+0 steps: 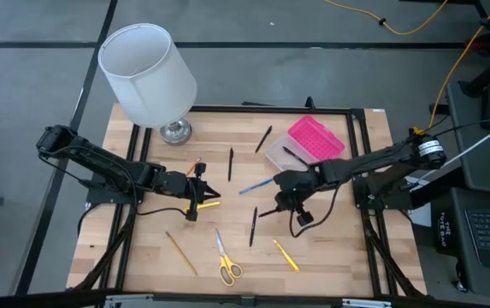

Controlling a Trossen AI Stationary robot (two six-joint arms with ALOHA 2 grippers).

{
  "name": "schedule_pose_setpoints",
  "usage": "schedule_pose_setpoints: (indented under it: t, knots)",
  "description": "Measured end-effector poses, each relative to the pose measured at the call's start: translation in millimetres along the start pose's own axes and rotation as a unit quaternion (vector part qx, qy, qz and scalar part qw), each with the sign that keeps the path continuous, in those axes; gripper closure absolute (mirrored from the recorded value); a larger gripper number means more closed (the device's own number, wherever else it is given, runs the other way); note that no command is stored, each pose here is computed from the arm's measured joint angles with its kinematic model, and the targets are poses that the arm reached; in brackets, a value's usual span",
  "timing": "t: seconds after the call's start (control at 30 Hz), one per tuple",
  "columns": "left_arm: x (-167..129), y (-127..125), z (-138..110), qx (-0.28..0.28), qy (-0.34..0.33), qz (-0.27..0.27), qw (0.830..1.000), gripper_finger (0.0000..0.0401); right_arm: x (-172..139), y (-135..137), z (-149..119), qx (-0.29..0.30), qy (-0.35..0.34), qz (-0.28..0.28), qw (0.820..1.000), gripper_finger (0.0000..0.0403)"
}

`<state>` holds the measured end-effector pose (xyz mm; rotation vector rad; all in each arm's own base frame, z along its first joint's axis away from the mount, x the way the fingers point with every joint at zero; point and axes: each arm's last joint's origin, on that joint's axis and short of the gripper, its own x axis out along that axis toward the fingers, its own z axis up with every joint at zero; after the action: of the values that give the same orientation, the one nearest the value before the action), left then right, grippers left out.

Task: Pick & place school supplies into a supply box
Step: Put the black pen into the pink supply box

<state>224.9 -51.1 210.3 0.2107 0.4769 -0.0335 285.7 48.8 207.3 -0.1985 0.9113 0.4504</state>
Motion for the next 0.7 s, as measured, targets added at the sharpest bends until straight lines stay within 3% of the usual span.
schedule_pose_setpoints:
  t: [0.17,0.33,0.7]
  knots:
    - [0.0,0.0,0.5,-0.001,-0.002,0.0,1.0,0.0397,-2.7,-1.8,-14.8,0.014,-0.056,-0.024,0.998,0.0376]
    - [-0.1,0.1,0.6,-0.001,-0.003,0.0,1.0,0.0397,-19.6,-3.3,-22.6,0.033,-0.088,-0.099,0.991,0.0372]
    - [0.0,0.2,1.9,-0.002,-0.009,0.001,1.0,0.0397,-20.3,-2.2,-44.8,0.071,-0.176,-0.196,0.962,0.0373]
